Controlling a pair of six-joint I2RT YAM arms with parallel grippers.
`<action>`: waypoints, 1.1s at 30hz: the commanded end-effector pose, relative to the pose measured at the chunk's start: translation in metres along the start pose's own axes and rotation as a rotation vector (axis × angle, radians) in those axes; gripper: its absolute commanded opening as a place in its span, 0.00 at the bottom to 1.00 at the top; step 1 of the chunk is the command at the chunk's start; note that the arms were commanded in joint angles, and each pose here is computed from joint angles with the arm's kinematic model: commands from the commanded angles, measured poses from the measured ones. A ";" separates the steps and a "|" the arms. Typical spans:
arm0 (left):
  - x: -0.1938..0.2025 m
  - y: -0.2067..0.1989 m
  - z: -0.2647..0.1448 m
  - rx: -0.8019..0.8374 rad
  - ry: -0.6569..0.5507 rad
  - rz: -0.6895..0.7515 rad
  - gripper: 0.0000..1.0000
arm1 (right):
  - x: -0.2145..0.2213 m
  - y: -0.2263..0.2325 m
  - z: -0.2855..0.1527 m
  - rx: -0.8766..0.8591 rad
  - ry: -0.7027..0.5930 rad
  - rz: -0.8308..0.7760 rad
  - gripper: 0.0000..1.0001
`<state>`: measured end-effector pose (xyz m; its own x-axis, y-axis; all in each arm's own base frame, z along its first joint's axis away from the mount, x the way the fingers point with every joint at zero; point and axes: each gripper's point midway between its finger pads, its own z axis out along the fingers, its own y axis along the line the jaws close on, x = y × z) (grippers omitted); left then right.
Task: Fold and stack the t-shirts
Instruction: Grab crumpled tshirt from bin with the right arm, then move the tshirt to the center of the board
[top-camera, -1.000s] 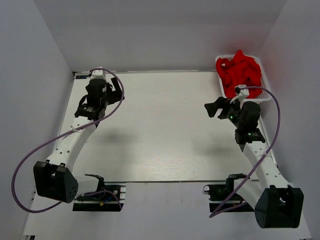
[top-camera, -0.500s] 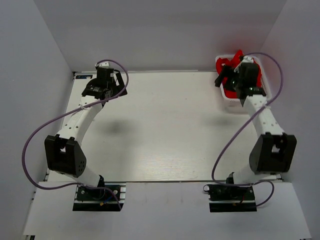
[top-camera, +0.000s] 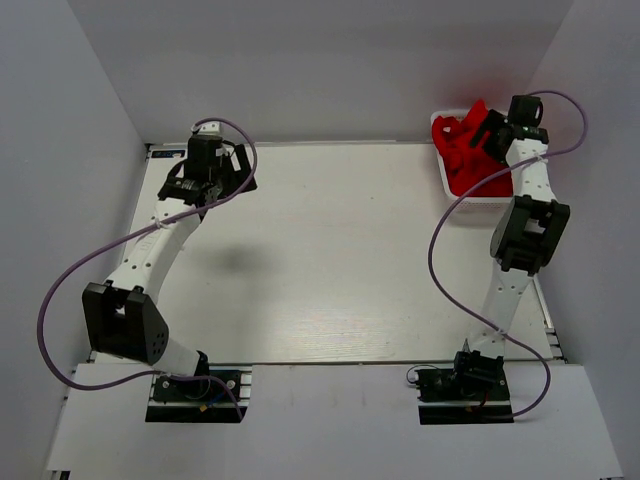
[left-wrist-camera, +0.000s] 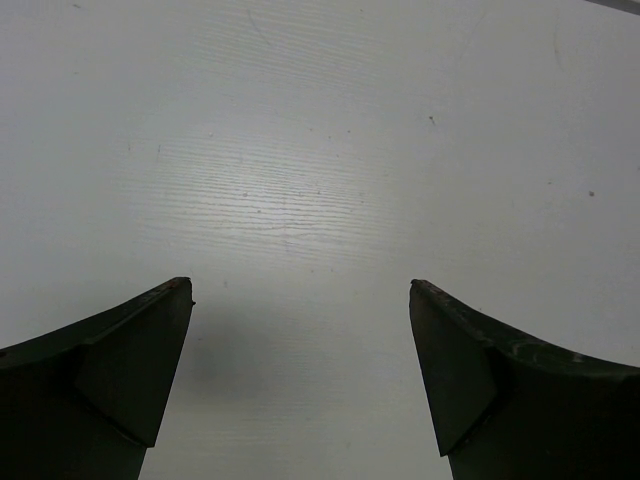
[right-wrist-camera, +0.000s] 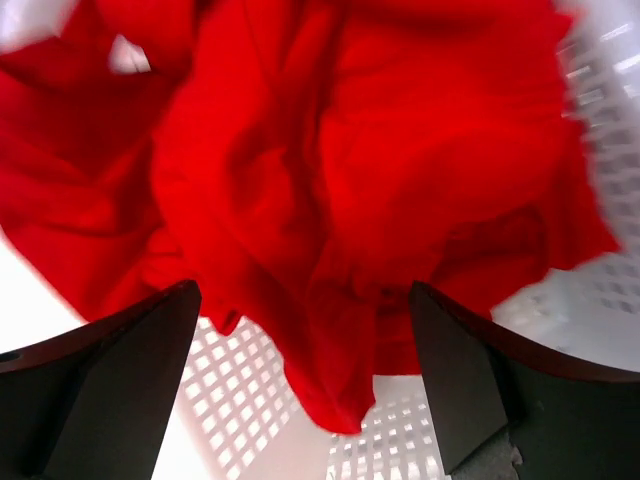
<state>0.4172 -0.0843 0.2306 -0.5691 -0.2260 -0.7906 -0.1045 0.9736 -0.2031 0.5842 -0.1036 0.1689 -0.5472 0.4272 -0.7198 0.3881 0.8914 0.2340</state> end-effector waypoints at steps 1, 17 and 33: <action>0.007 -0.004 -0.007 0.044 0.015 0.002 1.00 | -0.001 0.027 0.009 -0.129 0.000 -0.032 0.90; 0.019 -0.019 -0.042 0.186 -0.005 -0.044 1.00 | -0.110 0.035 -0.113 -0.077 -0.374 -0.056 0.00; 0.002 -0.046 -0.076 0.339 -0.015 -0.038 1.00 | -0.140 0.222 -0.463 -1.283 -0.723 -0.337 0.00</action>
<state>0.3660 -0.1227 0.2445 -0.6080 -0.2497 -0.7536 0.0965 0.9189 -0.3824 0.4635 0.0401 0.5785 0.1071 0.3410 -0.9339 -0.4574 0.8509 0.2583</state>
